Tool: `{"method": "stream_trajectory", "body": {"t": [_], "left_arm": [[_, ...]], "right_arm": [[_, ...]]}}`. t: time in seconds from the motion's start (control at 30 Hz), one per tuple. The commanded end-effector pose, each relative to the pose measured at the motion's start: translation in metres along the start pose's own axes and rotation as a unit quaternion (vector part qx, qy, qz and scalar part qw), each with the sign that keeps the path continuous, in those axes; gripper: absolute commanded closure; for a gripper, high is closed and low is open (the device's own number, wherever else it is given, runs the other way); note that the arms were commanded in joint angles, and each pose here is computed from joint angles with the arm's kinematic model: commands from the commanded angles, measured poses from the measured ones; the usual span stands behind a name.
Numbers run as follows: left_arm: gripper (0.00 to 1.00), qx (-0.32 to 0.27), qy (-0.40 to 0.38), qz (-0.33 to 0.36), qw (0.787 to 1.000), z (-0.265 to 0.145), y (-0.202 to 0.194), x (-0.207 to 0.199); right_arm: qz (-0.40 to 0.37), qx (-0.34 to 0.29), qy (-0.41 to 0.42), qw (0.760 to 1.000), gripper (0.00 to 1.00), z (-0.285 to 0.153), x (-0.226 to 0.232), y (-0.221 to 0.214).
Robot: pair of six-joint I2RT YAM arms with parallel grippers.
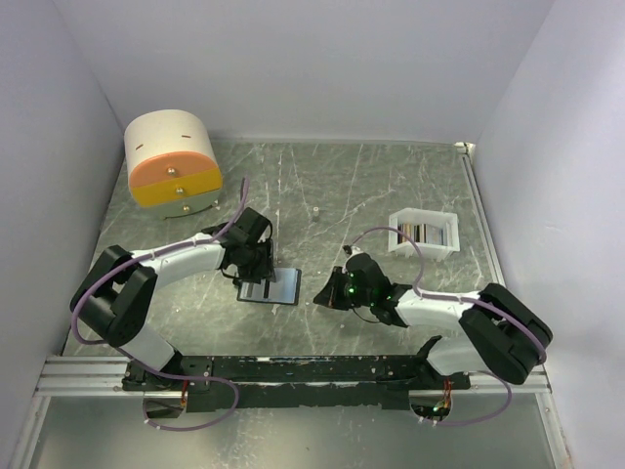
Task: Put the credit cards into the card holder
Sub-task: Insert the credit card into the card holder.
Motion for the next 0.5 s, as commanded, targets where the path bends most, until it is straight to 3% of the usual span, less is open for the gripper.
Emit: {"method": "stream_trajectory", "body": {"t": [0.0,0.2,0.47], "left_arm": [[0.47,0.001,-0.035,0.005,0.999,0.004,0.0,-0.004],[0.73,0.021,-0.074,-0.002,0.997,0.008,-0.006,-0.01],[0.76,0.045,-0.138,-0.002,0.989,0.009,-0.012,-0.021]], "right_arm": [[-0.011,-0.013,0.012,1.0,0.95,0.008,0.007,0.008],[-0.004,-0.006,0.013,1.0,0.89,0.022,0.007,0.008],[-0.008,0.001,0.022,1.0,0.85,0.035,0.013,0.011]]}}
Point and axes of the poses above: each gripper's point midway between its finger pads, its own z axis out along the fingers, its own x axis along the line the jaws close on, y = z × x, the point moved 8 cm from there along -z, back along the fingers, and after that the axes turned 11 degrees about -z, right-handed, at the moved point
